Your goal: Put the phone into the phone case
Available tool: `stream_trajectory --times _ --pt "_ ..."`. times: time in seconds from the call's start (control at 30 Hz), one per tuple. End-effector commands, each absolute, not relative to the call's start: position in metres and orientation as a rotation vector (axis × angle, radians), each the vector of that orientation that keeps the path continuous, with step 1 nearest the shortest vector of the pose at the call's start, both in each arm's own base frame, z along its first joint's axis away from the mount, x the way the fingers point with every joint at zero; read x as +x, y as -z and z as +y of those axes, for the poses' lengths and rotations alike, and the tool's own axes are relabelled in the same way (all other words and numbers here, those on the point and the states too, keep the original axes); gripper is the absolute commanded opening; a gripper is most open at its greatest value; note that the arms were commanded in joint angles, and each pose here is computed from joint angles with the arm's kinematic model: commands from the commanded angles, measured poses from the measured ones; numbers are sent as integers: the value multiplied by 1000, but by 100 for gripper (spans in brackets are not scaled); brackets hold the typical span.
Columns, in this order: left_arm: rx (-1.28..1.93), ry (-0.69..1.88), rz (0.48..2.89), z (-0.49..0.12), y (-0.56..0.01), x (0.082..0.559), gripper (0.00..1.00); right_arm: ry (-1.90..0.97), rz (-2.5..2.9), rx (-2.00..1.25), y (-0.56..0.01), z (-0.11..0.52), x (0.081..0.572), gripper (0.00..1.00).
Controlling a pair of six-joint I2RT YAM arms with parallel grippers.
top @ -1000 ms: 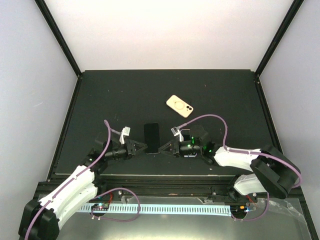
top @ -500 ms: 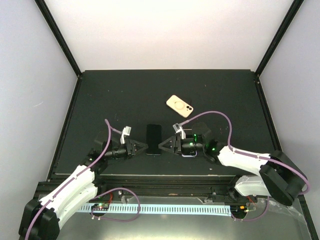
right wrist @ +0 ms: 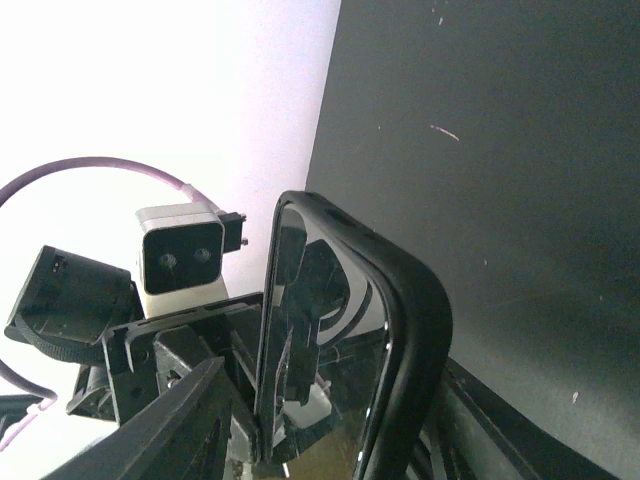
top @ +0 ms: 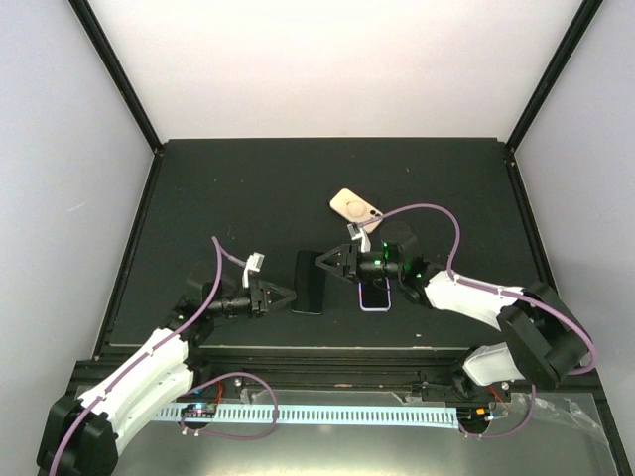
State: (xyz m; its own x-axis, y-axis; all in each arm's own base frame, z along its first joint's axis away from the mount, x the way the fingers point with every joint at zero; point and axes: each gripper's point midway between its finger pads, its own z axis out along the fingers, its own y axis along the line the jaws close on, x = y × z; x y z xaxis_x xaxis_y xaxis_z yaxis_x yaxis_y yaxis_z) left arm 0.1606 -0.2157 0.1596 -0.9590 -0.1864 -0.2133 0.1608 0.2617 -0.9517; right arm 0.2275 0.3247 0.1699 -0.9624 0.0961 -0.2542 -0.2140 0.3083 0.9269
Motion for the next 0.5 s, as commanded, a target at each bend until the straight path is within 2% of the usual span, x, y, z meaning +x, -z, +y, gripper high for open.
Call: stream_trajectory --times 0.0,0.13,0.3,0.37,0.47 --pt "114 1775 2147 -219 -183 159 2 -1718 2254 -121 -183 328 241 47" --pt "102 1739 2176 -217 -178 161 1 -1706 2245 -102 -183 325 245 32" --pt "53 1653 2254 -213 -163 165 1 -1645 2242 -108 -180 320 249 8" --pt "40 1615 2288 -211 -158 167 2 -1617 2244 -113 -178 318 249 2" --pt "24 1593 2319 -211 -153 169 2 -1587 2261 -120 -170 316 249 1"
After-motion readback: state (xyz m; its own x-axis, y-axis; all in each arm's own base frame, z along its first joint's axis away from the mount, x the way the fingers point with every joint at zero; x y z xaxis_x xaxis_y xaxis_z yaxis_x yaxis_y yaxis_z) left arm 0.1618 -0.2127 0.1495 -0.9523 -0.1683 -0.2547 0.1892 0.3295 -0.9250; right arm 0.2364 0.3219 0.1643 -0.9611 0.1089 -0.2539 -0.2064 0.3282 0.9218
